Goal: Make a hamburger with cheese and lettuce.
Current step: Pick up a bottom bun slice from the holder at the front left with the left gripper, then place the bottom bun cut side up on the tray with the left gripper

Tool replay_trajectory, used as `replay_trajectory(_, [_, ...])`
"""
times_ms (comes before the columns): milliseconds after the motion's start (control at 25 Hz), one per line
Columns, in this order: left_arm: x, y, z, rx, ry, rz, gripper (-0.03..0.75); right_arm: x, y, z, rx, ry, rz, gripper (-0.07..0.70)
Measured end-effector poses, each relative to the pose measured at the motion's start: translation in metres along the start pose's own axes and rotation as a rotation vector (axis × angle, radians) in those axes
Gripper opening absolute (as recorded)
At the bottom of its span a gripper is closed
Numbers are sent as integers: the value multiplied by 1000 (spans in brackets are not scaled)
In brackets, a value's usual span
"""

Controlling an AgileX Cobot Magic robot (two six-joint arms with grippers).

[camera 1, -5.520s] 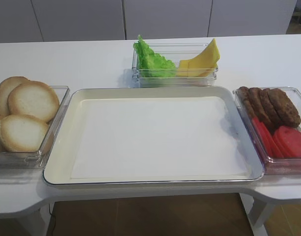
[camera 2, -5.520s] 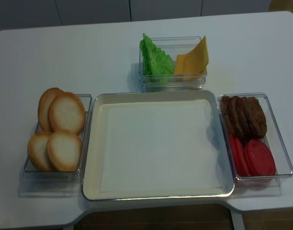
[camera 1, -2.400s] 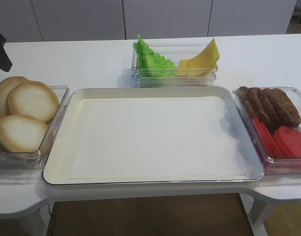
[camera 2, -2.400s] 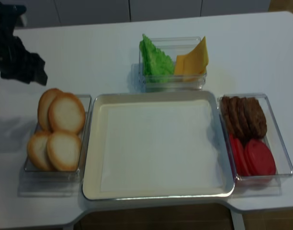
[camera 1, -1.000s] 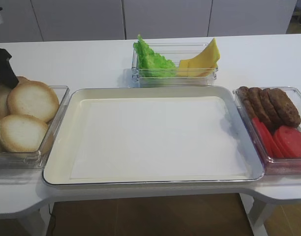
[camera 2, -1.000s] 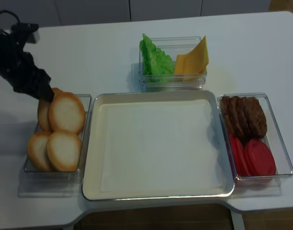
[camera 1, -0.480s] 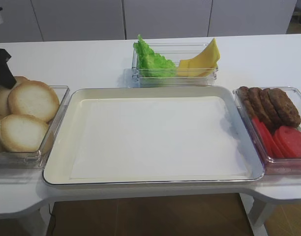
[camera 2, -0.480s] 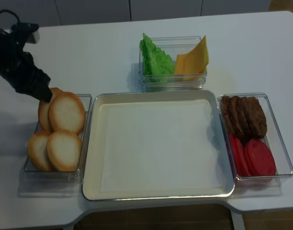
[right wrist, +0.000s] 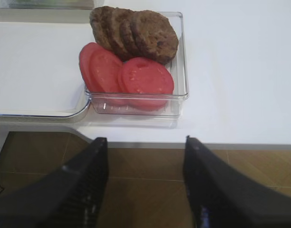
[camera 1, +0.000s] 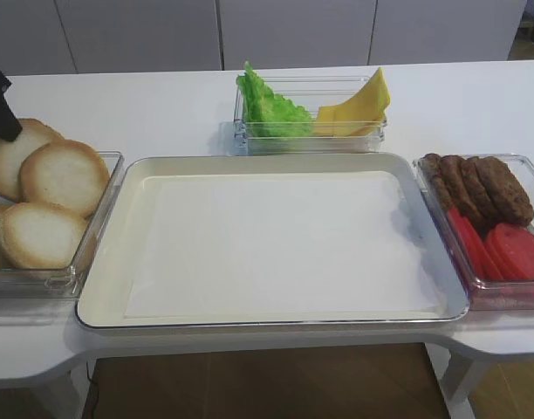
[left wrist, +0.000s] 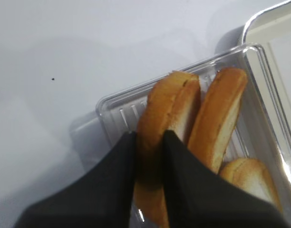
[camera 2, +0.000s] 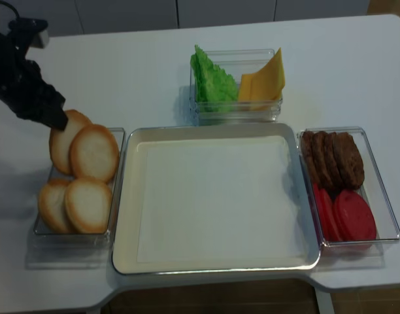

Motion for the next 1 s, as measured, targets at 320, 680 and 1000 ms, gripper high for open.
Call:
replay_trajectory(320, [-6,-1,-35,-56,67,38,120,0,0,0,0,0,0,387])
replay_trajectory(680, [-27,1,-114,-227,184,85,115,0,0,0,0,0,0,387])
replay_trajectory(1000, [-72,-8,-165,-404,49,-23,115,0,0,0,-1,0,0,387])
Point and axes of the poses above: a point on each arm's last joint axis where the gripper is mounted, z pointing out along that axis toward the gripper, x along the wrist's bending axis when the last joint is at zero, y = z × x, the point moved 4 cm from there along z, pointing out along that axis toward the gripper
